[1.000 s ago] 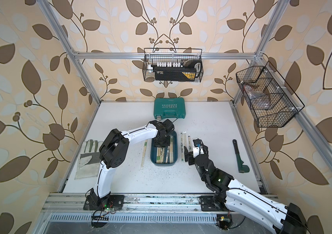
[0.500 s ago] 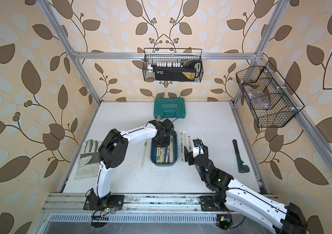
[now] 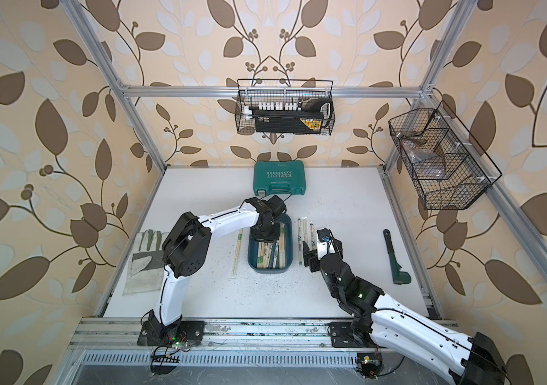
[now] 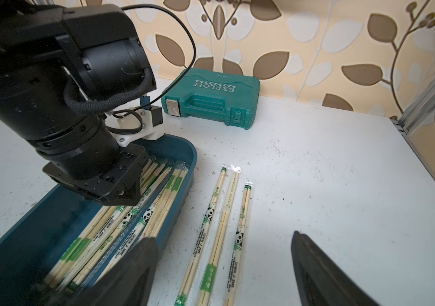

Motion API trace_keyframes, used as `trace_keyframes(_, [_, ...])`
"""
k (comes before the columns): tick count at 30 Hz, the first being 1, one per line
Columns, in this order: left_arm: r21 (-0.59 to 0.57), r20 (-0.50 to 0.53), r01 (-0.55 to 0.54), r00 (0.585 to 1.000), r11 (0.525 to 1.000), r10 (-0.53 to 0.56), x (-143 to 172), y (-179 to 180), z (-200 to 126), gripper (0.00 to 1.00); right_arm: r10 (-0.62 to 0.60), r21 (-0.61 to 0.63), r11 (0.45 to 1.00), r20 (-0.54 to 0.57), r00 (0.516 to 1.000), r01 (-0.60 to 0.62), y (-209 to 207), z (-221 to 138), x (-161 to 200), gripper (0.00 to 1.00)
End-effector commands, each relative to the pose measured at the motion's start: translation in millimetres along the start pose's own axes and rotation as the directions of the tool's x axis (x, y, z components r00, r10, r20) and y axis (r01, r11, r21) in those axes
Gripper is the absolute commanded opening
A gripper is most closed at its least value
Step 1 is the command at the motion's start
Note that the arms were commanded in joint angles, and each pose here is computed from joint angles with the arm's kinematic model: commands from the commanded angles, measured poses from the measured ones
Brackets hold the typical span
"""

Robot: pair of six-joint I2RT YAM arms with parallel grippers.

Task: Take the paired disposable chopsticks out of the storage box
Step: Pick up the paired disposable chopsticks from the storage box.

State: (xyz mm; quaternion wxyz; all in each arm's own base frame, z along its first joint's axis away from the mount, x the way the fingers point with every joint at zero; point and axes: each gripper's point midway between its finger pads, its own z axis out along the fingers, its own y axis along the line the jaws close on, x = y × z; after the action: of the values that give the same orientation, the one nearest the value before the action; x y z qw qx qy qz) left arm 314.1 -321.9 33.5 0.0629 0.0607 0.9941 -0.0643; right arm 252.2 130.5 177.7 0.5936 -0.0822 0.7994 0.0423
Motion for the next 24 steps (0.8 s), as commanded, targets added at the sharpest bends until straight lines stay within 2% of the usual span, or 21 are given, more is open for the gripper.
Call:
trace_keyframes(1, [0.024,0.016,-0.025,1.000,0.999,0.025,-5.8,-8.5,-11.8,0.16,0.011,-0.009,1.000,0.019,1.000,-0.011,2.0,-1.5,-8.9,0.82])
trace_keyframes(12, [-0.002,-0.008,-0.021,1.000,1.000,0.021,-2.5,-4.2,5.2,0.16,0.016,-0.010,1.000,0.025,1.000,-0.015,1.5,-2.4,-9.7,0.82])
trace_keyframes(18, [-0.012,-0.010,-0.017,1.000,1.000,0.017,-2.6,-2.6,9.0,0.11,0.015,-0.011,1.000,0.023,1.000,-0.014,1.7,-2.4,-9.4,0.82])
trace_keyframes(20, [-0.012,-0.010,-0.017,1.000,1.000,0.017,-2.4,-2.6,9.3,0.05,0.015,-0.010,1.000,0.024,1.000,-0.015,1.6,-2.3,-9.4,0.82])
trace_keyframes(24, [-0.015,-0.004,-0.016,1.000,1.000,0.015,-3.0,-1.9,5.8,0.01,0.016,-0.012,1.000,0.025,1.000,-0.016,1.6,-2.5,-9.9,0.82])
